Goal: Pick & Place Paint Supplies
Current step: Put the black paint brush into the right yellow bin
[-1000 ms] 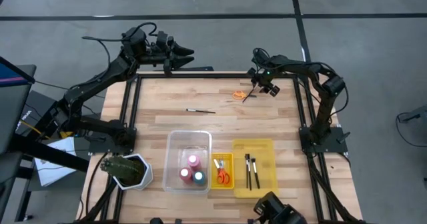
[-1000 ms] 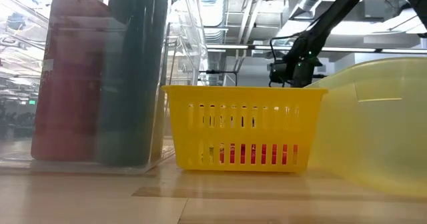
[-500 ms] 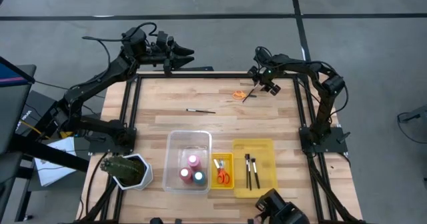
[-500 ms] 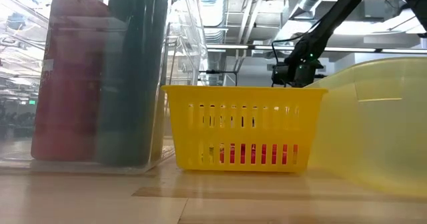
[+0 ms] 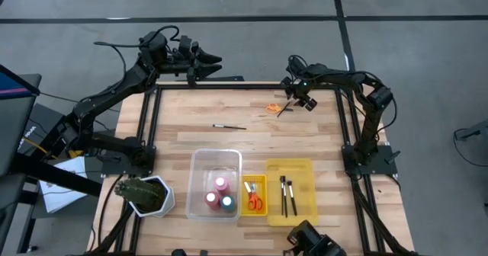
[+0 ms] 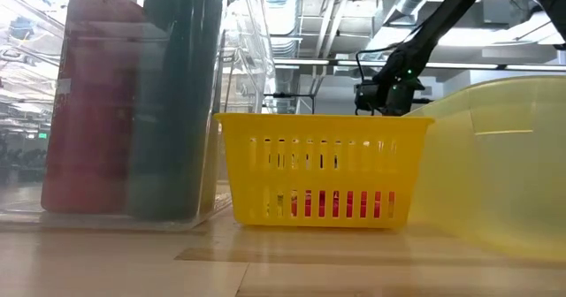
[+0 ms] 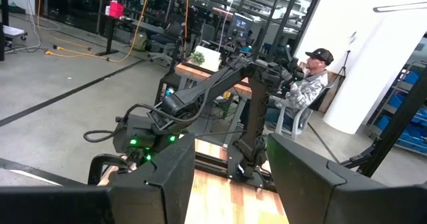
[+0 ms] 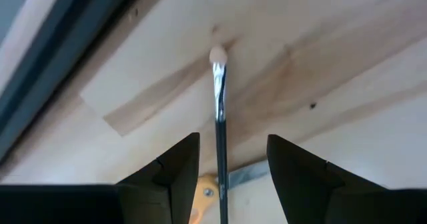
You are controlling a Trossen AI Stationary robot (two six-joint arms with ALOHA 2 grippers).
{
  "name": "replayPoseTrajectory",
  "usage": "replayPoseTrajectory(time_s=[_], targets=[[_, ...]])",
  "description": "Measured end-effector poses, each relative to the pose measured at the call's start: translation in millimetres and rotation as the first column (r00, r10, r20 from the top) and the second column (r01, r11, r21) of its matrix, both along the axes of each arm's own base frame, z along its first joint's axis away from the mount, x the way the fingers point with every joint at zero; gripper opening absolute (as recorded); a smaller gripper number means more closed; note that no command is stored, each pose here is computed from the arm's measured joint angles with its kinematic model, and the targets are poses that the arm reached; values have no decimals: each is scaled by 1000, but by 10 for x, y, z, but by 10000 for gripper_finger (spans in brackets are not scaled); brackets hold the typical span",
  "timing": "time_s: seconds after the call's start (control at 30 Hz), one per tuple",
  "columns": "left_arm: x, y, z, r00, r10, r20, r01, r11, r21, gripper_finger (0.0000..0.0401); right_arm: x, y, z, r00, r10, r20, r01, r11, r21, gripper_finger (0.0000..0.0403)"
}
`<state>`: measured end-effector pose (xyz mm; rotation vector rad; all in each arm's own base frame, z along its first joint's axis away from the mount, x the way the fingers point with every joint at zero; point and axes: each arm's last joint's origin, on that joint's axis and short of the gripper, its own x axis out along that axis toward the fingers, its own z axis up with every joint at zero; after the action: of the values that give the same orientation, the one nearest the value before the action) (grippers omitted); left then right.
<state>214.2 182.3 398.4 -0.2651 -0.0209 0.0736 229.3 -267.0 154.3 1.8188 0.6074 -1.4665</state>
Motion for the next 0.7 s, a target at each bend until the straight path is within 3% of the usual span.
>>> replayPoseTrajectory(time_s=[0.7], targets=[[0, 0, 0, 1000, 0, 0, 0, 1000, 0, 182, 216, 203, 1, 999, 33, 1, -33, 999, 11, 171]])
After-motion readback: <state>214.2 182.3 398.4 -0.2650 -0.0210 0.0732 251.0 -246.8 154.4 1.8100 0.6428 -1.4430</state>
